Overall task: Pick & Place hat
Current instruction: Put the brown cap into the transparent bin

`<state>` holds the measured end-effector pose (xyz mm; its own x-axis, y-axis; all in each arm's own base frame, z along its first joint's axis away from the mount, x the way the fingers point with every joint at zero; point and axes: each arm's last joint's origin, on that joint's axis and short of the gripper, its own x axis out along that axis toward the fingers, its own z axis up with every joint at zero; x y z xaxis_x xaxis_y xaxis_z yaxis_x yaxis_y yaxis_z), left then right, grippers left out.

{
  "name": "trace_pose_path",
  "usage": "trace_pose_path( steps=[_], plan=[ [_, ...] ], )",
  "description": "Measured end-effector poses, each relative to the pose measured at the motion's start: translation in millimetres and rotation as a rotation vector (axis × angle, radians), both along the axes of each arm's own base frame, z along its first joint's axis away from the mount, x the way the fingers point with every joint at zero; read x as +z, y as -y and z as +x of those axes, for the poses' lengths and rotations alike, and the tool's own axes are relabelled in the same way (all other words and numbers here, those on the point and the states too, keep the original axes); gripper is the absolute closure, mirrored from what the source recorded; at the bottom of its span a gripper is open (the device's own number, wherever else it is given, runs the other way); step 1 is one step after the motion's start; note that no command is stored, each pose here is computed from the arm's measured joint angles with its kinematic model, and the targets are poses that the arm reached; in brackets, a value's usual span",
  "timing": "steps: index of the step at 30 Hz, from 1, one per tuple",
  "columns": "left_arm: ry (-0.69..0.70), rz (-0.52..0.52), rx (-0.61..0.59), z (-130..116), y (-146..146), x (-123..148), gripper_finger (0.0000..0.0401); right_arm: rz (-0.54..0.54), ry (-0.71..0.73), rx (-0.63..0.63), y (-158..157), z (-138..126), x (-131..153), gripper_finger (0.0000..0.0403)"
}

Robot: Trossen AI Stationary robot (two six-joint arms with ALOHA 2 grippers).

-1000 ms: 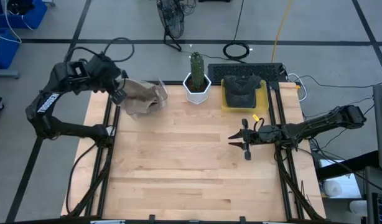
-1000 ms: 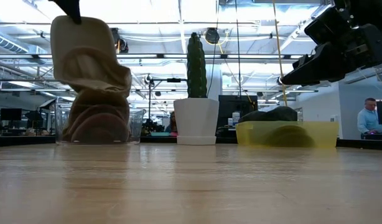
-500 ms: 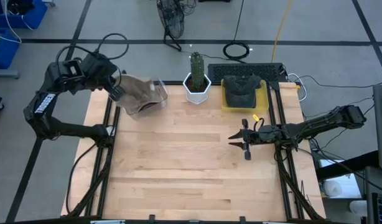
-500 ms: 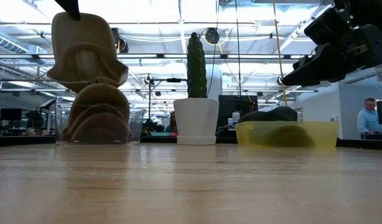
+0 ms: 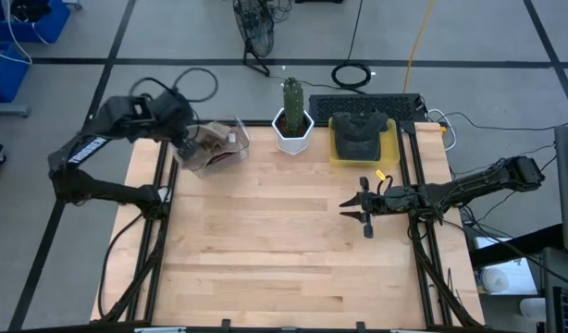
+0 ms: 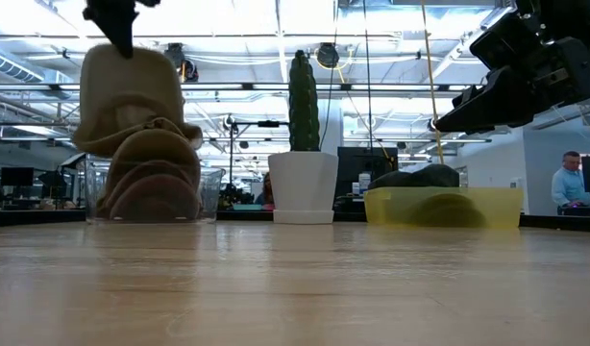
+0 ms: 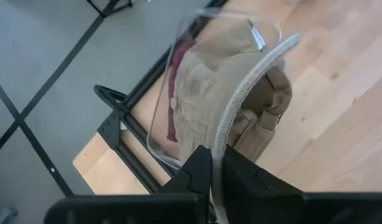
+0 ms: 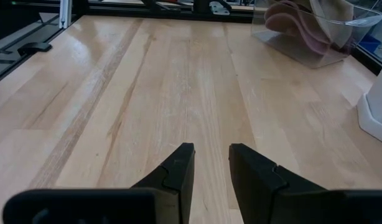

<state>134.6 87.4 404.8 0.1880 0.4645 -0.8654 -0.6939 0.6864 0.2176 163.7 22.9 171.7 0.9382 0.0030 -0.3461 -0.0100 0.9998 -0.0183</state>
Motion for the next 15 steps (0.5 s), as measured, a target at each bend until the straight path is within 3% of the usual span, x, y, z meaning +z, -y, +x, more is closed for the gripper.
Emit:
trace_pose_path(
  steps=[4, 7, 11, 15],
  plan=[
    [-0.054, -0.014, -0.002, 8, -5, -24, 0.0362, 0.000, -0.001, 0.000, 0, 0, 0, 0.0314],
    [-0.063, 0.006, 0.008, 14, -9, -38, 0.0375, 0.000, 0.000, 0.000, 0, 0, 0, 0.0314],
    [-0.032, 0.035, 0.004, 21, -14, -46, 0.0389, 0.000, 0.000, 0.000, 0, 0, 0, 0.0314],
    [-0.002, 0.043, -0.014, 25, -16, -47, 0.0366, -0.001, -0.001, 0.000, 0, 0, 0, 0.0314]
  ],
)
